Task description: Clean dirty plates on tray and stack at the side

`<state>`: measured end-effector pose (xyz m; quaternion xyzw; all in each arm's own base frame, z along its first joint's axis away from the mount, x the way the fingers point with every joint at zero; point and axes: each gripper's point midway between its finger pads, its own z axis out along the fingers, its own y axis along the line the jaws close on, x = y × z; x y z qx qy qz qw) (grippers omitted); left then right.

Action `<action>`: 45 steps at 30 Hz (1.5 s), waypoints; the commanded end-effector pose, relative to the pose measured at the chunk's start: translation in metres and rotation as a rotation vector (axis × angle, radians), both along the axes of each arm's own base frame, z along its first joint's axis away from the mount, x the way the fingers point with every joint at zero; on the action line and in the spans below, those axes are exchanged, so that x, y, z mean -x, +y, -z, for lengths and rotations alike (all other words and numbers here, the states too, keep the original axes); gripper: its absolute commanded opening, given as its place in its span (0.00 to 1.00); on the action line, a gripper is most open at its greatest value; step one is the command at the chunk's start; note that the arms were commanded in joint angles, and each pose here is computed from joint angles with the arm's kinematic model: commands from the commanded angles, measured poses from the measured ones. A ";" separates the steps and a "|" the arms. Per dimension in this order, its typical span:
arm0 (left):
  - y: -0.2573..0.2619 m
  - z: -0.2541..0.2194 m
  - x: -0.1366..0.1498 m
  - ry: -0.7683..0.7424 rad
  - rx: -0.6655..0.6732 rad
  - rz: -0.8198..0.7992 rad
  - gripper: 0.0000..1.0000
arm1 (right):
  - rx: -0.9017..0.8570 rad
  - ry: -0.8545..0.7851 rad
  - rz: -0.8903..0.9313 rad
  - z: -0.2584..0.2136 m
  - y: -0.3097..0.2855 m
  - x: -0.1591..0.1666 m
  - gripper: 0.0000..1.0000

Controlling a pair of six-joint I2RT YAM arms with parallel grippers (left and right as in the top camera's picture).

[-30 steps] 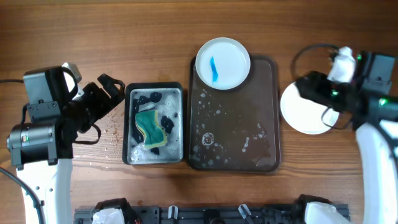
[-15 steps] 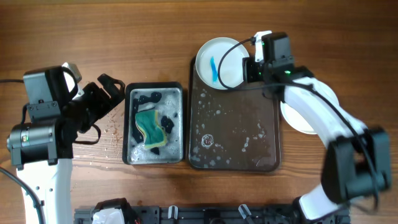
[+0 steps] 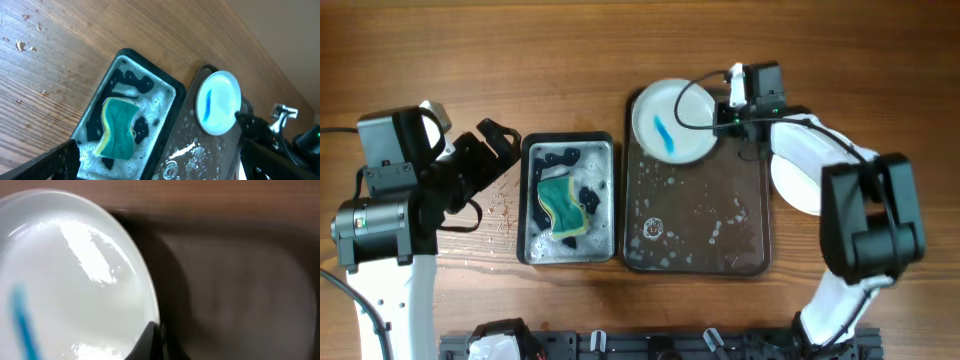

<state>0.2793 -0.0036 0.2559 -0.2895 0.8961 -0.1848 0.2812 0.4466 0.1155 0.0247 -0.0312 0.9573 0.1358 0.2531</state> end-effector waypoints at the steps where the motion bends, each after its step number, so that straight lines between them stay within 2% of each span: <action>1: 0.000 -0.008 -0.001 -0.024 0.002 0.006 1.00 | -0.070 -0.166 -0.002 -0.108 0.004 0.011 0.04; 4: 0.000 -0.008 -0.001 -0.024 0.002 0.006 1.00 | -0.095 -0.179 0.027 -0.153 -0.002 0.041 0.04; 7: 0.000 -0.008 -0.001 -0.024 0.002 0.006 1.00 | -0.103 -0.086 0.068 -0.168 -0.011 0.088 0.04; 10: 0.000 -0.008 -0.001 -0.024 0.002 0.006 1.00 | -0.079 0.119 0.172 -0.141 -0.024 0.129 0.04; 14: 0.000 -0.008 -0.001 -0.024 0.002 0.006 1.00 | -0.091 0.280 0.293 -0.086 -0.030 0.160 0.04; 16: 0.000 -0.008 -0.001 -0.024 0.002 0.006 1.00 | -0.102 0.241 0.284 -0.068 -0.029 0.155 0.04; 17: 0.000 -0.008 -0.001 -0.024 0.002 0.006 1.00 | -0.070 0.135 0.170 -0.068 -0.026 0.140 0.07; 18: 0.000 -0.008 -0.001 -0.025 0.002 0.006 1.00 | -0.013 0.025 0.033 -0.071 -0.023 0.126 0.29; 19: 0.000 -0.008 -0.001 -0.024 0.002 0.006 1.00 | 0.036 -0.053 -0.065 -0.072 -0.021 0.114 0.40; 20: 0.000 -0.008 -0.001 -0.024 0.002 0.006 1.00 | 0.050 -0.082 -0.094 -0.071 -0.020 0.107 0.44; 24: 0.000 -0.008 -0.001 -0.024 0.002 0.006 1.00 | 0.050 -0.102 -0.098 -0.046 -0.015 0.081 0.46; 25: 0.000 -0.008 -0.001 -0.024 0.002 0.006 1.00 | 0.050 -0.106 -0.098 -0.032 -0.013 0.071 0.57; 26: 0.000 -0.008 -0.001 -0.024 0.002 0.006 1.00 | 0.051 -0.105 -0.098 -0.022 -0.012 0.065 0.58; 28: 0.000 -0.008 -0.001 -0.024 0.002 0.006 1.00 | 0.045 -0.076 -0.104 0.004 -0.009 0.060 0.58; 29: 0.000 -0.008 -0.001 -0.024 0.002 0.006 1.00 | 0.015 -0.046 -0.126 0.017 -0.003 0.063 0.54; 30: 0.000 -0.008 -0.001 -0.024 0.002 0.006 1.00 | -0.009 -0.026 -0.142 0.024 0.002 0.066 0.45; 33: 0.000 -0.008 -0.001 -0.024 0.002 0.006 1.00 | -0.064 0.021 -0.157 0.027 0.010 0.076 0.04; 35: 0.000 -0.008 -0.001 -0.024 0.002 0.006 1.00 | -0.123 0.074 -0.009 0.006 0.005 0.083 0.04; 39: 0.000 -0.009 -0.003 -0.034 0.001 0.005 1.00 | -0.215 0.099 0.144 -0.042 0.002 0.099 0.04; 41: 0.000 -0.009 -0.003 -0.035 0.001 0.006 1.00 | -0.265 0.136 0.237 -0.064 -0.002 0.117 0.04; 43: 0.000 -0.009 -0.003 -0.035 0.001 0.006 1.00 | -0.270 0.209 0.339 -0.068 -0.010 0.137 0.04; 45: 0.000 -0.009 -0.003 -0.035 0.001 0.006 1.00 | -0.202 0.330 0.473 -0.055 -0.028 0.167 0.04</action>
